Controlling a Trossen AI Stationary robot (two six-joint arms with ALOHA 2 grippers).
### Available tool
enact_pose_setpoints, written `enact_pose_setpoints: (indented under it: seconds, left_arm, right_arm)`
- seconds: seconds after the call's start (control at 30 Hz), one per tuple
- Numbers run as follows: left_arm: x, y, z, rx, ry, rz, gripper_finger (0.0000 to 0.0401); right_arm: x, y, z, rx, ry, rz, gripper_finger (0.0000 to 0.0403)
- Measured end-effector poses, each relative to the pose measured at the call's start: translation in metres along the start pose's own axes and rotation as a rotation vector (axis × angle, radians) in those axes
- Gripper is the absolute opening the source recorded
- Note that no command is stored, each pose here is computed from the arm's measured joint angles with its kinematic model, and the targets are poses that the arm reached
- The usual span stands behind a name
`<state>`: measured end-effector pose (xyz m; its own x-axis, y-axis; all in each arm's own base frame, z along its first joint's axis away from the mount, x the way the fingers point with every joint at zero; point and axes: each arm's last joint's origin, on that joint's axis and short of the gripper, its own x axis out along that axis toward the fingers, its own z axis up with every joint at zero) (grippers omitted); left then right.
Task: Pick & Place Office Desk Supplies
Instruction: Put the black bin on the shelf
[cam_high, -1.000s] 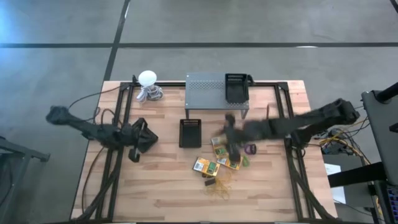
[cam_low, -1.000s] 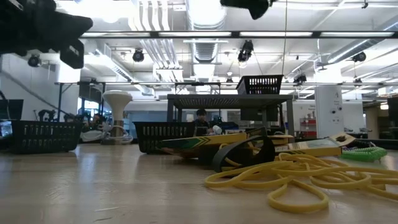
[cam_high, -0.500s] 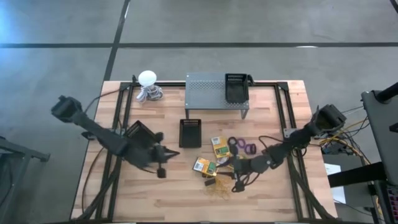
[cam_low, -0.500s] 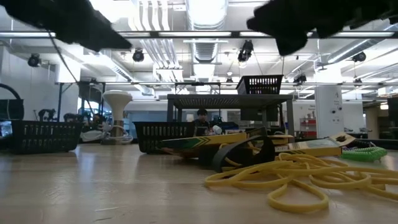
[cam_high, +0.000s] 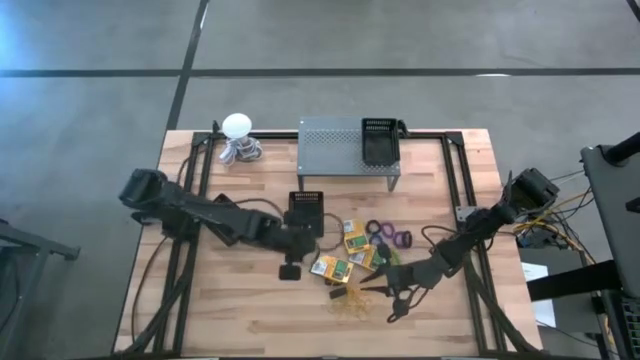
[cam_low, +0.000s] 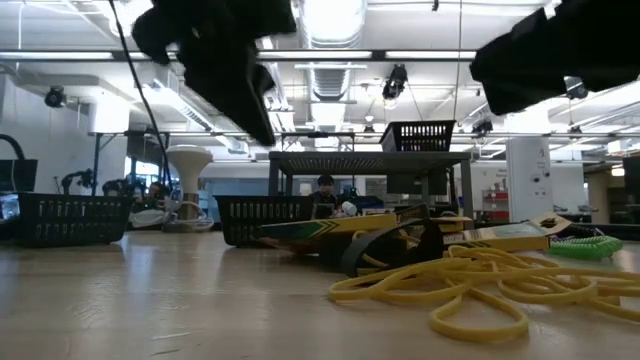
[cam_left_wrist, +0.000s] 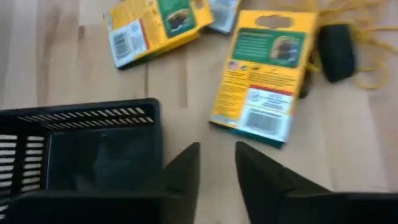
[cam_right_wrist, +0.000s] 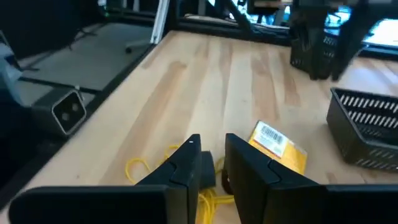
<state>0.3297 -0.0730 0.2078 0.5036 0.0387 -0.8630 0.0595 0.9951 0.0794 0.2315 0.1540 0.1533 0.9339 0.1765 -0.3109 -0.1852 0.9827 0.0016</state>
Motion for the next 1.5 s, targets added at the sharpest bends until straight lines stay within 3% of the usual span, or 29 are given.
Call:
enact_pose_setpoints:
  seconds: [0.13,0.3,0.6,0.87,1.1,1.3,1.5]
  left_arm:
    - [0.011,0.017,-0.004,-0.035,0.044,0.010,0.0159]
    - [0.019,0.023,-0.018,-0.042,0.098,0.029,0.0170]
    - [0.035,0.025,-0.040,-0.068,0.076,0.121,0.0144]
    - [0.040,0.025,-0.046,-0.082,0.050,0.123,0.0092]
    - [0.040,0.024,-0.044,-0.085,0.033,0.115,0.0014]
    - [0.035,0.015,-0.035,-0.104,0.014,0.042,0.0013]
    - [0.007,-0.005,0.004,-0.165,-0.031,-0.113,0.0011]
  right_arm:
    - [0.000,0.000,-0.005,0.001,0.020,-0.004,0.0070]
    - [0.000,0.000,-0.004,0.002,0.018,-0.001,0.0068]
    - [0.000,0.000,-0.005,0.019,0.020,-0.002,0.0065]
    - [0.000,0.000,-0.004,0.020,0.018,-0.002,0.0063]
    - [0.000,0.000,-0.004,0.021,0.019,-0.002,0.0064]
    - [0.000,0.000,-0.005,0.025,0.020,-0.003,0.0065]
    - [0.000,0.000,-0.005,0.027,0.020,-0.003,0.0063]
